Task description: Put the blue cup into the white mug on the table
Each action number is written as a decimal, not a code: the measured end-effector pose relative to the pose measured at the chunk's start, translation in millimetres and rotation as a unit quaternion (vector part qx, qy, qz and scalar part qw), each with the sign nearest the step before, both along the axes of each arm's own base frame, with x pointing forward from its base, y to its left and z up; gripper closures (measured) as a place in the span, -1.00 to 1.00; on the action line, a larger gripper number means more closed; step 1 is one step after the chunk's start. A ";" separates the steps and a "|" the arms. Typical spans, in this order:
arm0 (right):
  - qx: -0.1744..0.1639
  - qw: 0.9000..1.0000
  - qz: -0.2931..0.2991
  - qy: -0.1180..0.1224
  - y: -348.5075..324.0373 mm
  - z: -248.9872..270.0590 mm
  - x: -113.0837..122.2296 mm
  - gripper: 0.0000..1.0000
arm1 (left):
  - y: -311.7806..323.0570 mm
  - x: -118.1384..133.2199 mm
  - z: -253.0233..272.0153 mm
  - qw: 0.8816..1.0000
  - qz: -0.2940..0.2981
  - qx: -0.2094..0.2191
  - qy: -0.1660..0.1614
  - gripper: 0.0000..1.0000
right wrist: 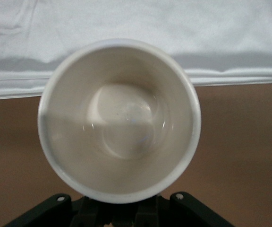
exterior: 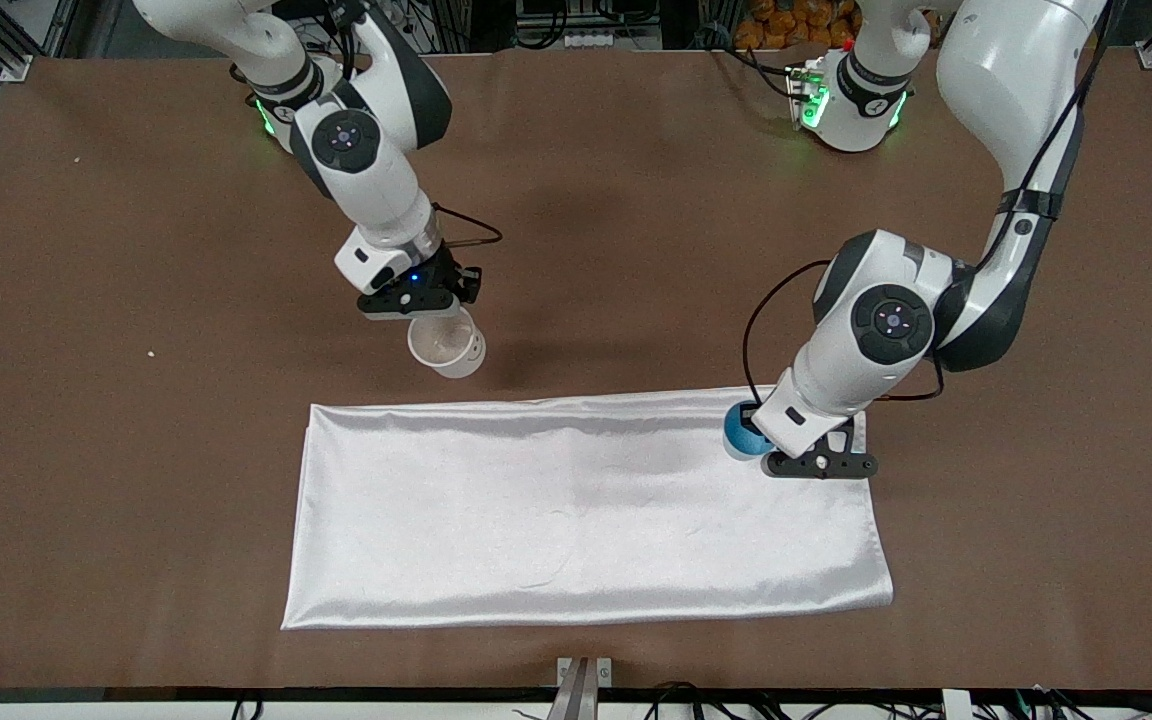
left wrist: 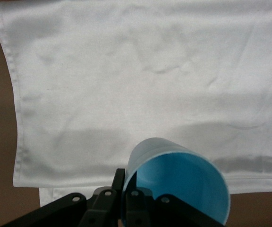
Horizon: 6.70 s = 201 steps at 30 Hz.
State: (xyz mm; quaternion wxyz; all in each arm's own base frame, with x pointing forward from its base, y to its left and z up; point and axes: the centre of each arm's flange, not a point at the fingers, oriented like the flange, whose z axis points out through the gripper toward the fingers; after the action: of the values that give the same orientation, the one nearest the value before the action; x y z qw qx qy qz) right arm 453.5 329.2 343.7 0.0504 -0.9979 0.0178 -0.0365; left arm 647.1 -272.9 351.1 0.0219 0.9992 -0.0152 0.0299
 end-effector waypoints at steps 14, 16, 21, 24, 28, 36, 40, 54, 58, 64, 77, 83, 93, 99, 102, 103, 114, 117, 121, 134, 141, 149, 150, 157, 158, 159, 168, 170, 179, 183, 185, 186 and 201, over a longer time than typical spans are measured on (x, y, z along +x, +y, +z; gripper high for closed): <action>-0.051 0.998 -0.031 -0.018 66.1 -32.4 -54.2 0.81 | -12.4 -7.2 -5.4 1.000 0.008 0.001 0.007 0.93; -0.051 0.998 -0.031 -0.017 74.4 -38.8 -56.8 0.81 | -12.2 -7.3 -6.4 1.000 0.008 0.002 0.007 0.93; -0.049 0.998 -0.031 -0.016 93.6 -50.6 -51.8 0.81 | -12.0 -7.5 -7.8 1.000 0.008 0.002 0.008 0.93; -0.047 0.998 -0.031 -0.017 106.1 -57.5 -48.5 0.81 | -11.7 -7.6 -9.8 1.000 0.008 0.003 0.010 0.93; -0.038 0.998 -0.034 -0.021 120.7 -65.5 -49.1 0.81 | -9.9 -6.9 -14.7 1.000 0.008 0.007 0.012 0.93; -0.031 0.999 -0.035 -0.020 139.1 -87.1 -59.0 0.81 | -8.2 -6.0 -25.2 1.000 0.000 0.022 0.011 0.93; -0.033 0.999 -0.037 -0.018 144.1 -94.9 -62.5 0.81 | -8.3 -6.0 -26.1 1.000 0.000 0.022 0.012 0.93; -0.036 0.998 -0.040 -0.012 160.1 -120.3 -71.3 0.81 | -16.5 -9.8 -30.8 1.000 0.006 0.022 0.015 0.93; -0.036 0.998 -0.040 -0.012 161.2 -121.3 -70.4 0.81 | -16.5 -9.8 -32.2 1.000 0.006 0.022 0.016 0.93; -0.035 0.998 -0.040 -0.013 162.3 -121.2 -69.3 0.74 | -16.5 -9.8 -32.4 1.000 0.006 0.022 0.016 0.93; -0.028 0.999 -0.041 -0.019 167.5 -112.7 -63.6 -0.44 | -16.6 -9.7 -32.3 1.000 0.006 0.022 0.016 0.93; -0.025 0.998 -0.043 -0.023 172.2 -101.5 -57.8 -0.98 | -18.3 -8.7 -28.3 1.000 0.008 0.020 0.012 0.93; -0.072 0.996 -0.056 -0.012 168.1 -30.8 -17.4 -1.00 | -66.7 -35.7 -13.2 1.000 0.022 0.015 0.012 0.93; -0.087 0.995 -0.045 -0.006 117.0 -11.4 40.8 -1.00 | -103.1 -62.0 -2.2 0.999 0.033 0.015 0.018 0.93; -0.095 0.995 -0.033 -0.001 72.3 -11.4 77.4 -1.00 | -111.7 -68.6 1.6 0.999 0.039 0.011 0.020 0.93; -0.097 0.995 -0.030 0.001 58.7 -10.8 87.6 -1.00 | -113.9 -70.2 2.4 0.999 0.042 0.010 0.020 0.93; -0.108 0.994 0.028 0.005 -136.9 11.1 196.0 -1.00 | -168.3 -116.4 11.4 0.996 0.081 -0.002 0.045 0.93; -0.111 0.993 0.047 0.007 -189.3 12.0 213.1 -1.00 | -193.9 -140.2 13.7 0.995 0.089 -0.003 0.051 0.93; -0.113 0.992 0.061 0.002 -235.8 18.3 228.0 -1.00 | -221.6 -168.5 12.9 0.994 0.093 -0.001 0.054 0.93; -0.122 0.987 0.102 -0.001 -247.7 50.8 238.7 -0.98 | -252.6 -209.4 -14.9 0.993 0.091 0.018 0.074 0.93; -0.099 0.987 0.125 0.020 -309.2 49.8 240.5 -0.67 | -249.4 -205.3 -34.5 0.991 0.096 0.025 0.085 0.93; -0.090 0.988 0.117 0.038 -356.6 47.5 236.4 -1.00 | -252.0 -201.8 -47.9 0.991 0.098 0.014 0.086 0.93; -0.089 0.989 0.115 0.039 -358.7 47.7 235.6 -1.00 | -252.4 -201.2 -48.7 0.991 0.098 0.012 0.086 0.93; -0.084 0.989 0.110 0.044 -362.2 56.3 218.7 -1.00 | -252.9 -195.6 -51.3 0.991 0.102 0.005 0.084 0.90; -0.083 0.990 0.110 0.044 -361.8 59.1 214.5 -1.00 | -252.8 -194.3 -51.7 0.991 0.102 0.003 0.083 0.90; -0.082 0.990 0.109 0.045 -361.5 61.3 210.6 -1.00 | -252.7 -193.1 -52.0 0.991 0.103 0.002 0.082 0.86; -0.062 0.992 0.099 0.040 -356.2 98.5 151.6 -1.00 | -243.8 -164.7 -39.4 0.993 0.108 -0.013 0.053 -0.01; -0.050 0.994 0.093 0.037 -355.0 105.7 138.3 -1.00 | -239.8 -154.6 -30.6 0.993 0.105 -0.019 0.044 -0.19; -0.039 0.996 0.083 0.022 -354.6 131.7 105.5 -1.00 | -189.7 -100.6 39.6 0.997 0.068 -0.041 -0.012 -0.99; -0.039 0.996 0.083 0.016 -354.3 136.8 103.9 -1.00 | -149.4 -80.8 78.9 0.997 0.065 -0.029 -0.029 -1.00; -0.039 0.996 0.083 0.013 -354.2 138.6 104.0 -1.00 | -132.7 -75.5 96.6 0.997 0.065 -0.022 -0.035 -1.00; -0.040 0.996 0.083 0.010 -354.1 140.0 104.4 -1.00 | -124.6 -73.4 105.4 0.997 0.065 -0.019 -0.038 -1.00; -0.043 0.996 0.076 -0.023 -353.0 189.0 111.8 -1.00 | -20.2 -55.9 192.9 0.992 0.113 0.012 -0.063 -1.00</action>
State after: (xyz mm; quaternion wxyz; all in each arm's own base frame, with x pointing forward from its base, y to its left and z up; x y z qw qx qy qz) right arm 565.3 -23.8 532.7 0.0106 -0.9965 -0.0609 -0.0558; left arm 591.2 -293.2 544.1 0.0054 0.9908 0.0965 0.0944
